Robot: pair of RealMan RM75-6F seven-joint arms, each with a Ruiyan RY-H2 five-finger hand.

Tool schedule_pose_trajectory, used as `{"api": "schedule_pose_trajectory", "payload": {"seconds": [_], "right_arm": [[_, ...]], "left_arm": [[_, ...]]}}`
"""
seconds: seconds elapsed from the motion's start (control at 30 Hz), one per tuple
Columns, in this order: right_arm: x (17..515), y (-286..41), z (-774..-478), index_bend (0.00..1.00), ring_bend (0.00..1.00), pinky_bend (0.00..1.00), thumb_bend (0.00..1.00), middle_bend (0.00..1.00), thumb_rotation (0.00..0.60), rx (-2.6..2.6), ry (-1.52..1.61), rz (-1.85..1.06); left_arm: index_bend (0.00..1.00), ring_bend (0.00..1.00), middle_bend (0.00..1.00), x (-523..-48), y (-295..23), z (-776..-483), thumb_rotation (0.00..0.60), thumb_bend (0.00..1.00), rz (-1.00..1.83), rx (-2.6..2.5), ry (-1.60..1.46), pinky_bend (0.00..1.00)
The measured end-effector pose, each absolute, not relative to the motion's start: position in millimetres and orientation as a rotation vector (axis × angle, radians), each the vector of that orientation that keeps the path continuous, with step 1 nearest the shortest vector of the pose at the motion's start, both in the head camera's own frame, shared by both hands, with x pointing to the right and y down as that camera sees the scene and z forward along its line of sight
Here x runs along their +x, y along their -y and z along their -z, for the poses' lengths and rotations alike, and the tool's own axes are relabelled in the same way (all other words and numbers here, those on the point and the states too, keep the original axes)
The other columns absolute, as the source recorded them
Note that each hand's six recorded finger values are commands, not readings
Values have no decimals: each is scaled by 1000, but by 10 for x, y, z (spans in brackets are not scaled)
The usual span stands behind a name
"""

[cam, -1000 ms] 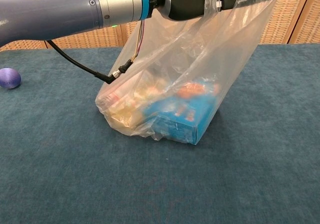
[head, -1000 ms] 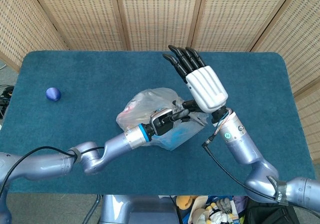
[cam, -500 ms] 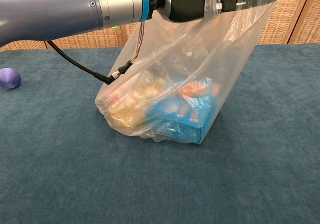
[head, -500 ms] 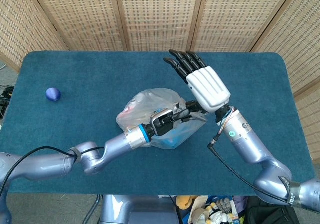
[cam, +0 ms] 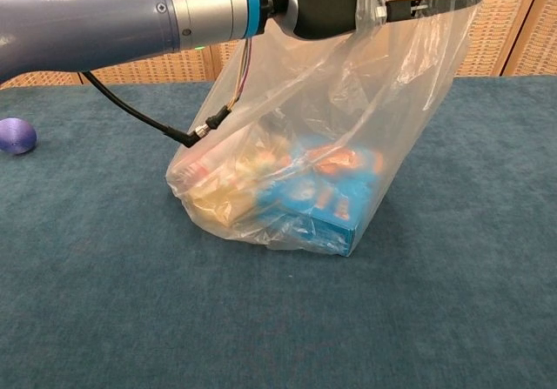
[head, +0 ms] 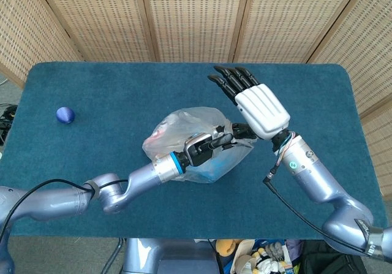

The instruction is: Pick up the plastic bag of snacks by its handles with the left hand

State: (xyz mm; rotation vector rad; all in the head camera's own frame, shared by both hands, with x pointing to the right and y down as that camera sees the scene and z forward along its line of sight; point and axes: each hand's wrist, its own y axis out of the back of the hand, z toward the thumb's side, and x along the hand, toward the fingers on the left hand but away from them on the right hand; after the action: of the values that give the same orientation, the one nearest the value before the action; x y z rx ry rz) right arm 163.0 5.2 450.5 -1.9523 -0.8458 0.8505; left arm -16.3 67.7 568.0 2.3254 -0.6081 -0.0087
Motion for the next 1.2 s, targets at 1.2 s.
{"api": "schedule_pose_trajectory", "payload": {"seconds": [1.2], "right_arm": [[2105, -286, -4526, 0, 0, 27, 0, 0, 600, -1922, 817, -919]], "left_arm": [[271, 145, 128, -134, -695, -5630, 291, 303, 10, 2327, 610, 147]]}}
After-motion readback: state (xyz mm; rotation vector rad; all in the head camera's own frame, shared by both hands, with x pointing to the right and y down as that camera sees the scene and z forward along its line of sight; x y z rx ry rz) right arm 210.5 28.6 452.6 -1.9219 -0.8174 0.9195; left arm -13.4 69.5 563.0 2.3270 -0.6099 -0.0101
